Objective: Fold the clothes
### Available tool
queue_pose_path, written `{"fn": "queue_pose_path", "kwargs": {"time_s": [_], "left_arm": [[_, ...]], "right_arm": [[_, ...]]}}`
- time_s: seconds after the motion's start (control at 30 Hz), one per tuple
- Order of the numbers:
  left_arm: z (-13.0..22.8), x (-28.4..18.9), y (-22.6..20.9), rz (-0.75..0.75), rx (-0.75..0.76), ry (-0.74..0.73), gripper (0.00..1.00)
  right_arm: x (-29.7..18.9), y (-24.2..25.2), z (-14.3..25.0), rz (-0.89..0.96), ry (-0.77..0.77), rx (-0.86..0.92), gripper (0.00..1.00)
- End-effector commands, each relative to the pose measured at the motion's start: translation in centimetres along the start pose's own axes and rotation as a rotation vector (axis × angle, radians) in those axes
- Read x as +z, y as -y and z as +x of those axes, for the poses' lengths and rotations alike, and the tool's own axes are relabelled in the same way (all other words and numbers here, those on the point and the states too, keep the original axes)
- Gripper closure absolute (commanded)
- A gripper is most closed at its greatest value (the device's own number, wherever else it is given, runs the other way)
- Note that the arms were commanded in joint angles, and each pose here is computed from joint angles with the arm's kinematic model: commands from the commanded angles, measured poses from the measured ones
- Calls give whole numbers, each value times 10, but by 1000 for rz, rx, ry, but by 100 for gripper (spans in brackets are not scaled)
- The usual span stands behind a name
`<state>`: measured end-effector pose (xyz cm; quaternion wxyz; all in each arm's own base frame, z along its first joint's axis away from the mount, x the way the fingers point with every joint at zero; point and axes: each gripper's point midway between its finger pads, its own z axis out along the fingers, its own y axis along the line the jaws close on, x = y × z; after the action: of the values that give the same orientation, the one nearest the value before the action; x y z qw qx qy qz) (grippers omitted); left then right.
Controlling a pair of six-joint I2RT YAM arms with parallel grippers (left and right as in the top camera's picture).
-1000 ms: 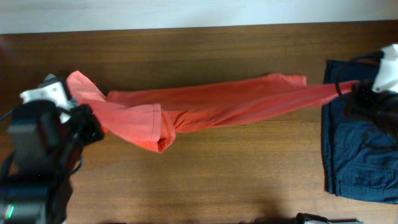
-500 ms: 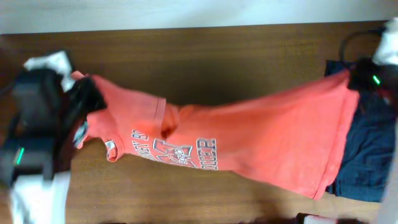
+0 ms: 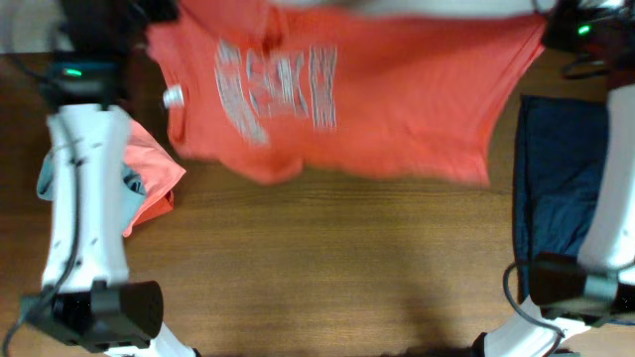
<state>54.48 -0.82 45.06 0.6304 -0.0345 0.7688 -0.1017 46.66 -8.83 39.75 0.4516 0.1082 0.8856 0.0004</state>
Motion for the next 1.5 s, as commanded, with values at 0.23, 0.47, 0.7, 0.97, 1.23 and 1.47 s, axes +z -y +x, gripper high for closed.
{"fn": "queue_pose_path", "kwargs": {"time_s": [0.23,0.47,0.7,0.97,1.23,1.47], "left_arm": [[63,-83,-6,-5,-11,-452,100],[255,-104,-1,27,-25,-1157,100],[347,-148,-10,20,-67,-1480,100],[414,-208,-17,-10,-132,-1755,100],[456,-246,-21,-53,-185,-1867,100],[409,-206,-35,-123,-191,-1470,100]], "right_arm": [[-21,19,69,114,-289,-30,96],[23,34,175,133,-672,-85,96],[32,40,262,134,-947,-77,96],[18,50,338,159,-1190,-24,96],[0,63,392,168,-1305,118,96],[7,70,347,169,-1047,166,96]]}}
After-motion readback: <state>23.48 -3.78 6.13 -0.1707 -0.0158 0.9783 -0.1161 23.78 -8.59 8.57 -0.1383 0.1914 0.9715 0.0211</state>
